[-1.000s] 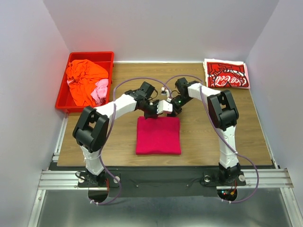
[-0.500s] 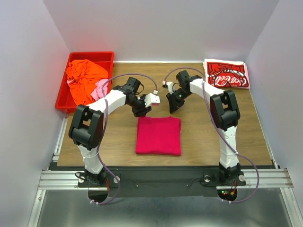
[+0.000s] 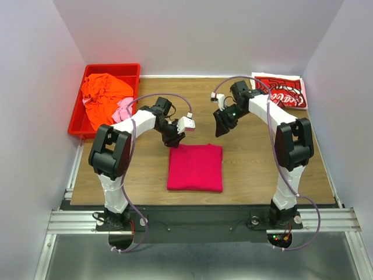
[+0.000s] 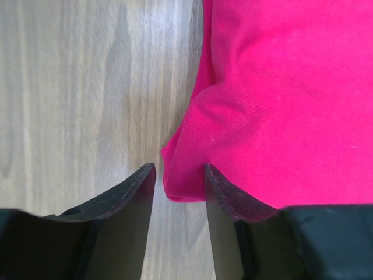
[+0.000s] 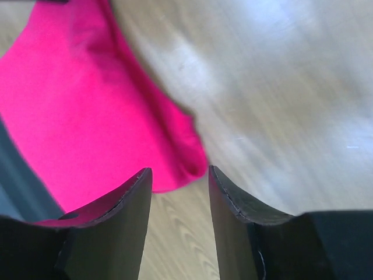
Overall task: Fold and stack the t-shirts
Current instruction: Fold the tshirt
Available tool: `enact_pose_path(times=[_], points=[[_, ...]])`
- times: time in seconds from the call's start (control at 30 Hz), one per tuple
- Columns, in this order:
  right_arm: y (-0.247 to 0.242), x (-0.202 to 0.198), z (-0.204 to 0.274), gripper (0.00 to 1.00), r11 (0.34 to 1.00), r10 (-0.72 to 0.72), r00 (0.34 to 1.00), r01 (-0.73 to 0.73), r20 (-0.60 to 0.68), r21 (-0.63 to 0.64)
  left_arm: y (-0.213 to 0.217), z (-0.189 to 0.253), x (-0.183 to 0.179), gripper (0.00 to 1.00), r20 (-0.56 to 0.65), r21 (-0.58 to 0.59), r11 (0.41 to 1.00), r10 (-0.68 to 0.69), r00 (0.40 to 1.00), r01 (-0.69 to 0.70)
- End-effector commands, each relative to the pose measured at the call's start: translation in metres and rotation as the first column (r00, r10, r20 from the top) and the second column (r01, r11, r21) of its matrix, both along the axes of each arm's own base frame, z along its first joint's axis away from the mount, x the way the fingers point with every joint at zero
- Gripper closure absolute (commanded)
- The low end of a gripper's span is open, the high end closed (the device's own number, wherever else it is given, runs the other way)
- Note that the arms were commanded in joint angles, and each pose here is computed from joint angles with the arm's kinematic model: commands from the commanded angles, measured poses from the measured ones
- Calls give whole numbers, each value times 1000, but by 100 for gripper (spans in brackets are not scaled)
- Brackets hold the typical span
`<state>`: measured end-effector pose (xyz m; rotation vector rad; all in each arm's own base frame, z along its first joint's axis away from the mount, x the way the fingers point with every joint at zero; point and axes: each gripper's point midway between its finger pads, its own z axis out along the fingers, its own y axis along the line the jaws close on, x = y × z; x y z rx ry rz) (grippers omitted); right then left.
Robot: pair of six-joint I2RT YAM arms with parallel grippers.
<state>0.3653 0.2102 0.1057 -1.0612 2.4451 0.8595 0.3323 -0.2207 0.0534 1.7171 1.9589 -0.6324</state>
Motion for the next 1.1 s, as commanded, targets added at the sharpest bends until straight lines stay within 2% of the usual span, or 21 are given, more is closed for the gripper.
enact_pose_path(times=[0.0, 0.1, 0.13, 0.33, 0.7, 0.8, 0.83, 0.9, 1.07], points=[[8, -31, -1, 50, 996, 68, 994, -62, -90, 67, -1, 7, 2, 55, -21, -21, 1000, 2, 1000, -3], [11, -38, -6, 50, 994, 78, 989, -68, -123, 86, 0, 6, 2, 65, -31, -17, 1000, 5, 1000, -6], [11, -41, -9, 50, 994, 81, 987, -69, -136, 89, 0, 6, 3, 73, -32, -15, 1000, 6, 999, -6], [9, -48, -21, 51, 993, 91, 982, -78, -165, 83, 2, 14, 0, 100, -41, -22, 1000, 10, 999, -11], [-1, -50, -52, 59, 995, 96, 979, -95, -178, 14, 9, 26, -6, 100, -34, -18, 1000, 10, 999, -11], [-1, -44, -54, 72, 996, 86, 984, -87, -159, 0, 10, 26, -7, 100, -32, -16, 1000, 13, 999, -13], [-1, -42, -54, 85, 997, 80, 985, -81, -151, -4, 10, 26, -7, 100, -35, -16, 1000, 14, 999, -14], [-2, -39, -54, 99, 997, 69, 987, -72, -143, -15, 11, 28, -7, 100, -31, -20, 1000, 16, 999, -17], [-7, -31, -44, 99, 998, 44, 995, -48, -88, -44, 19, 37, -1, 100, 11, -21, 999, 36, 999, -35]])
